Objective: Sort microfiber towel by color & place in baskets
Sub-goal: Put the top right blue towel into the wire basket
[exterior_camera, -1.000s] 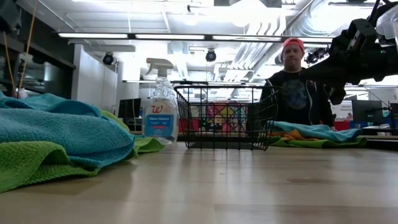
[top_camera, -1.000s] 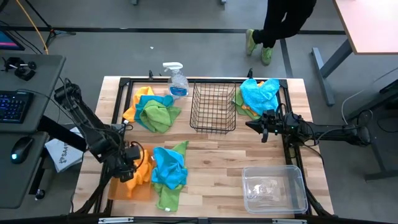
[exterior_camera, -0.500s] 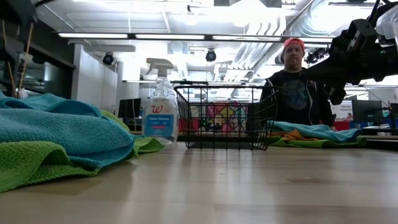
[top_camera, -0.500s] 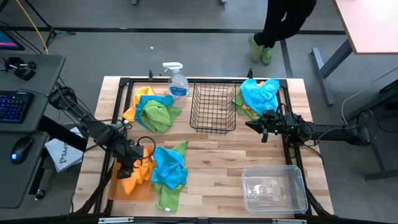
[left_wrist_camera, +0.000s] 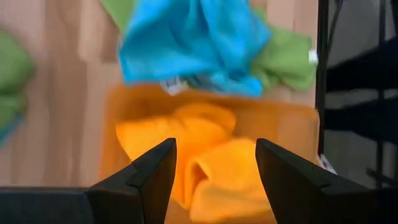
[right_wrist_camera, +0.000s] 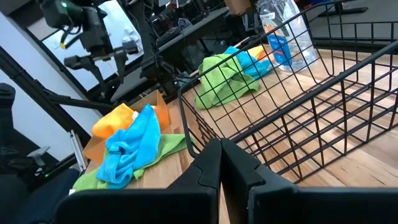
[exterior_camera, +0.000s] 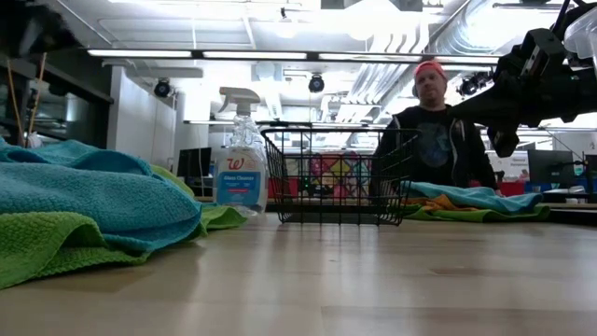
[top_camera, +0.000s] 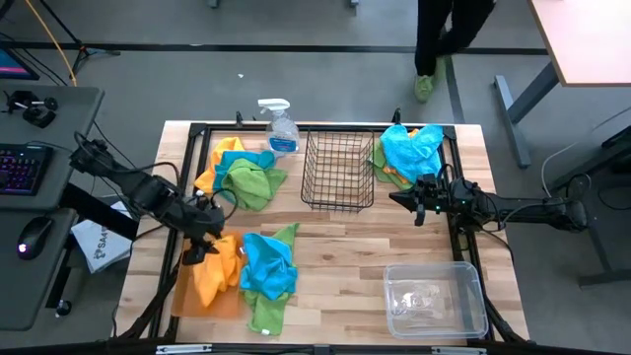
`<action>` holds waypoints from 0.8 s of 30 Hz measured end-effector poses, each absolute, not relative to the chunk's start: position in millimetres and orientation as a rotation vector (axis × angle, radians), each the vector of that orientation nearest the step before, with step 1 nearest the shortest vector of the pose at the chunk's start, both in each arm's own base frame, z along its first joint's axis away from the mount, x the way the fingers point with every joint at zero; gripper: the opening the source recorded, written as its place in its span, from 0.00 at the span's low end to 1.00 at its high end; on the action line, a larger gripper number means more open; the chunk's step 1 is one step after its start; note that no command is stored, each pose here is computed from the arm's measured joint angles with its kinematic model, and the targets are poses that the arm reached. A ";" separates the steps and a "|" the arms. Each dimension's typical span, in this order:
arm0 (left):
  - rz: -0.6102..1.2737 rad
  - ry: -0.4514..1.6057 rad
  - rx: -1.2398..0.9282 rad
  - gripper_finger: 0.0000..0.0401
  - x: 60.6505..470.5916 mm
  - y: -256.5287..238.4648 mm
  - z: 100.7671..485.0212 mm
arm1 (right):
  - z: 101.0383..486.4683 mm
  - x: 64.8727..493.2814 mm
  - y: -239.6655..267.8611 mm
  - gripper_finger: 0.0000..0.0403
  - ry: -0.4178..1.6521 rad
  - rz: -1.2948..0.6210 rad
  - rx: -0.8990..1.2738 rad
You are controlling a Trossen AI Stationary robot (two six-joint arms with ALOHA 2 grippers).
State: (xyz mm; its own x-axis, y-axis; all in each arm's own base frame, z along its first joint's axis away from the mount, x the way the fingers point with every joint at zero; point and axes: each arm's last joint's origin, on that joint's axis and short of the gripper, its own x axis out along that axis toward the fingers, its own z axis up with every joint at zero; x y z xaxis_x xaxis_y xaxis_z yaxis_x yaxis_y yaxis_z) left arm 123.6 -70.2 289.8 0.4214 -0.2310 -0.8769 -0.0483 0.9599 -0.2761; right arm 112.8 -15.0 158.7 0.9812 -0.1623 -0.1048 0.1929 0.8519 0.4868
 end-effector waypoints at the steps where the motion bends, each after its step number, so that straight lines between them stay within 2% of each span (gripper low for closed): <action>1: -0.093 1.108 -0.259 0.52 123.9 -68.3 291.7 | 158.7 112.8 -15.1 0.00 0.061 -0.187 0.519; 6: 0.032 1.003 -0.133 0.52 128.6 -56.3 294.6 | 158.7 112.8 -15.0 0.00 0.061 -0.187 0.519; 14: 0.111 0.914 -0.023 0.52 144.5 -28.0 298.2 | 158.7 112.8 -15.1 0.00 0.061 -0.187 0.519; 24: 0.348 0.876 -0.048 0.52 137.9 31.1 304.6 | 158.7 112.8 -15.1 0.00 0.061 -0.187 0.519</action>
